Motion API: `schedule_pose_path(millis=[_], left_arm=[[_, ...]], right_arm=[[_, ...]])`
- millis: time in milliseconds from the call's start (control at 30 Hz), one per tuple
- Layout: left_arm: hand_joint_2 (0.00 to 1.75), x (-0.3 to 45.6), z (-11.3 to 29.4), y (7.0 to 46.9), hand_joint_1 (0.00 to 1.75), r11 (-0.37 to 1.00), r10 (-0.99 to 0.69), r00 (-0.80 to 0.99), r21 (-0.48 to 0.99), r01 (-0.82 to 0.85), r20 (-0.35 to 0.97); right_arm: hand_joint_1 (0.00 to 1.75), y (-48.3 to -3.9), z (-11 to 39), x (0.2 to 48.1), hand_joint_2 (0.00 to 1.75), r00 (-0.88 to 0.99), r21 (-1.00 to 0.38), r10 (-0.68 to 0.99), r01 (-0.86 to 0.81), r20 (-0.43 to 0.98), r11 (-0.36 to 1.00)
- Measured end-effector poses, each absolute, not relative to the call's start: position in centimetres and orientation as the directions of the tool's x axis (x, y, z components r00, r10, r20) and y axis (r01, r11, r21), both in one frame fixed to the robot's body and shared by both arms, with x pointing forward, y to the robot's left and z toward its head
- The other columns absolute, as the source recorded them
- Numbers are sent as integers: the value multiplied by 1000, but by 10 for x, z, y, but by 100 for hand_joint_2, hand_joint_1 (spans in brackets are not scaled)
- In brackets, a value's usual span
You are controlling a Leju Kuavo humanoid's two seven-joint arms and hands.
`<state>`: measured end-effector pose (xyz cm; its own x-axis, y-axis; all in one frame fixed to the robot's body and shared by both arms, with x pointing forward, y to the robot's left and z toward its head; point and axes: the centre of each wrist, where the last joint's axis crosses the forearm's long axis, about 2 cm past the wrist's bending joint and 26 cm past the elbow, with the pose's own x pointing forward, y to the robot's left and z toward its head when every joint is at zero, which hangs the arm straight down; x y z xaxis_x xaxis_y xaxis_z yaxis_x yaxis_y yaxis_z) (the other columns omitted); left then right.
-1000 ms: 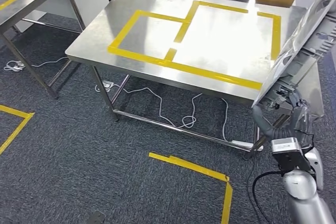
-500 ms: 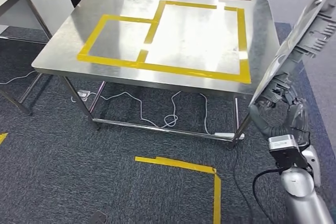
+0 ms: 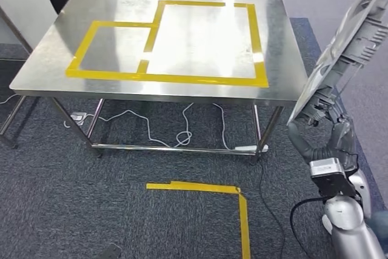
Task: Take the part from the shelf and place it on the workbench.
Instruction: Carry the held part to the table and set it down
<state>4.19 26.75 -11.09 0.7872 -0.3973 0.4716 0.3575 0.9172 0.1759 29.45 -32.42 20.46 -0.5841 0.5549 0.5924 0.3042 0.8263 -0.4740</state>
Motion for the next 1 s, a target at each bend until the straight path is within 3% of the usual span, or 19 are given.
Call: schedule_pose_path(millis=[367, 600, 1000], left_arm=[[175, 41, -111, 269, 0, 918, -393, 781, 159, 363, 485], [175, 42, -111, 272, 0, 917, -393, 773, 149, 371, 497], [175, 44, -111, 274, 0, 910, -404, 766, 137, 391, 499]], right_arm=[[175, -324, 204, 294, 175, -576, -490, 573, 312, 583, 814], [175, -331, 211, 307, 175, -538, -571, 623, 288, 567, 769], [175, -339, 225, 356, 175, -428, -837, 812, 195, 396, 511]])
